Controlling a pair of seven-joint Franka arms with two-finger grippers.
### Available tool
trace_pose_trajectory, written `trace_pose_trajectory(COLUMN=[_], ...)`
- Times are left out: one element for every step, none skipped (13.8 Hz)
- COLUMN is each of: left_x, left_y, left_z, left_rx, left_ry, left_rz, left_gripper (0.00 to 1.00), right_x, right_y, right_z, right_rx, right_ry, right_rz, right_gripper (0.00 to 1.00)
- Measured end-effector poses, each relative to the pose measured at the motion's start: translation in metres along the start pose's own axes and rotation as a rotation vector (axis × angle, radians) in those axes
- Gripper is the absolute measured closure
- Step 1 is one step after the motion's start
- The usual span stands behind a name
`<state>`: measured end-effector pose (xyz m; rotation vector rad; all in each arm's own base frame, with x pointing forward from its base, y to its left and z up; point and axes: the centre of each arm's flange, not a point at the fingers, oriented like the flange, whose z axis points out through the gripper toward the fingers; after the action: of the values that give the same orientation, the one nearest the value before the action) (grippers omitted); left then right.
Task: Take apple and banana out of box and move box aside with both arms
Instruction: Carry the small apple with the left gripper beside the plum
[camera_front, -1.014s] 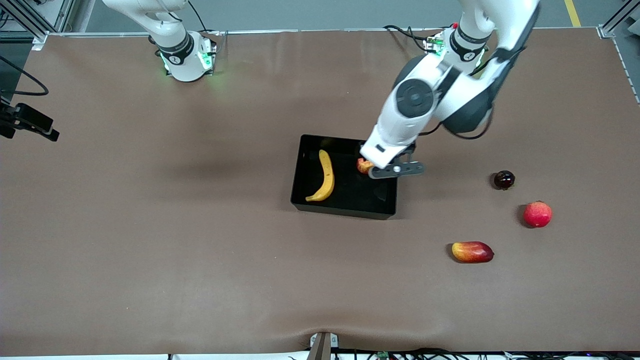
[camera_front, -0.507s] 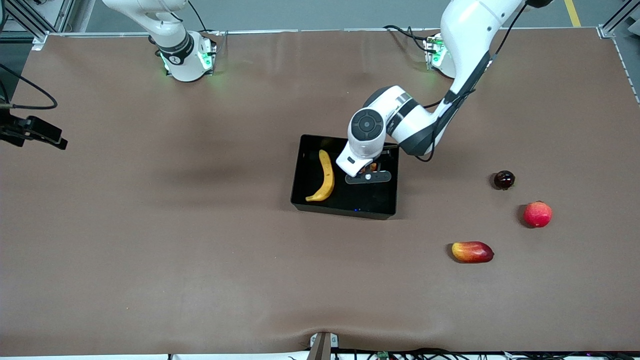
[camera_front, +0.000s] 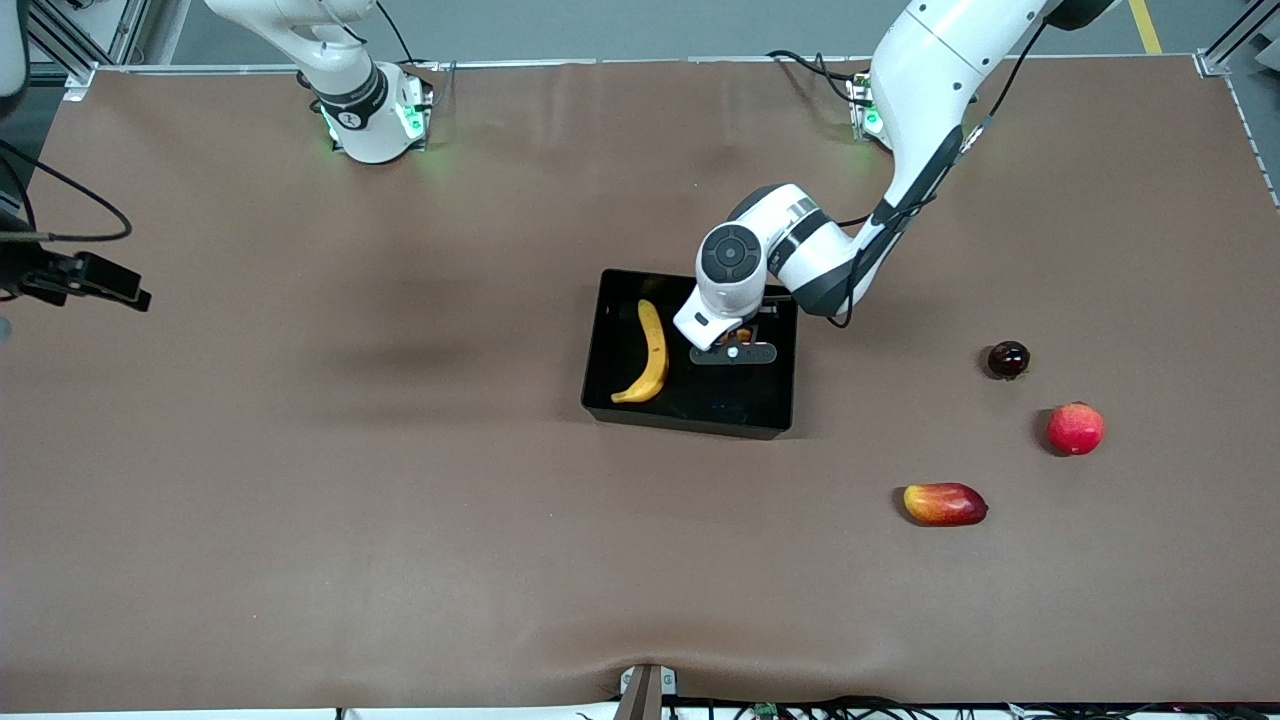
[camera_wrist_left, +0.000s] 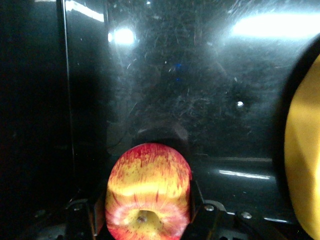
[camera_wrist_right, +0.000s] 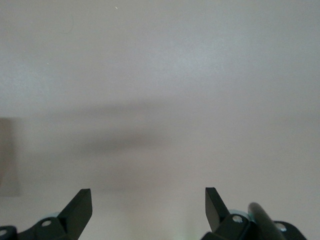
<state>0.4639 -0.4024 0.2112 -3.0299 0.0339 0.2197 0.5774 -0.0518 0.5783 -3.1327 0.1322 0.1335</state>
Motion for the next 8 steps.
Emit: trace_pose_trajectory(left_x=[0.005, 0.011, 0.018, 0.026, 0.036, 0.046, 0.055, 0.064], left_y=[-0.001, -0.005, -0.010, -0.020, -0.035, -0.055, -0.076, -0.100], left_z=[-0.008, -0.023, -0.045, -0.074, -0.108, -0.143, -0.172, -0.195], left_rx=[-0.007, -0.010, -0.006, -0.002, 0.001, 0.001, -0.004, -0.012], left_ry=[0.014, 0.034, 0.055, 0.078, 0.107, 0.136, 0.160, 0.171], left_rz=[-0.006, -0.013, -0.020, -0.030, -0.050, -0.072, -0.090, -0.102], left_gripper=[0.35, 0.35, 0.35, 0.35, 0.35, 0.35, 0.35, 0.35], right_x=[0.002, 0.006, 0.010, 0.014, 0.018, 0.019, 0.020, 0.020], right_y=[0.000, -0.001, -0.002, -0.003, -0.005, -0.006, -0.008, -0.009], right_z=[0.005, 0.011, 0.021, 0.029, 0.036, 0.040, 0.041, 0.041], right_rx=[-0.001, -0.001, -0.002, -0.003, -0.004, -0.004, -0.003, 0.003], right_ry=[-0.009, -0.022, -0.038, -0.053, -0.064, -0.070, -0.072, -0.072], right_rz=[0.000, -0.001, -0.002, -0.005, -0.008, -0.010, -0.011, -0.012], right_gripper=[0.00, 0.00, 0.00, 0.00, 0.00, 0.00, 0.00, 0.00])
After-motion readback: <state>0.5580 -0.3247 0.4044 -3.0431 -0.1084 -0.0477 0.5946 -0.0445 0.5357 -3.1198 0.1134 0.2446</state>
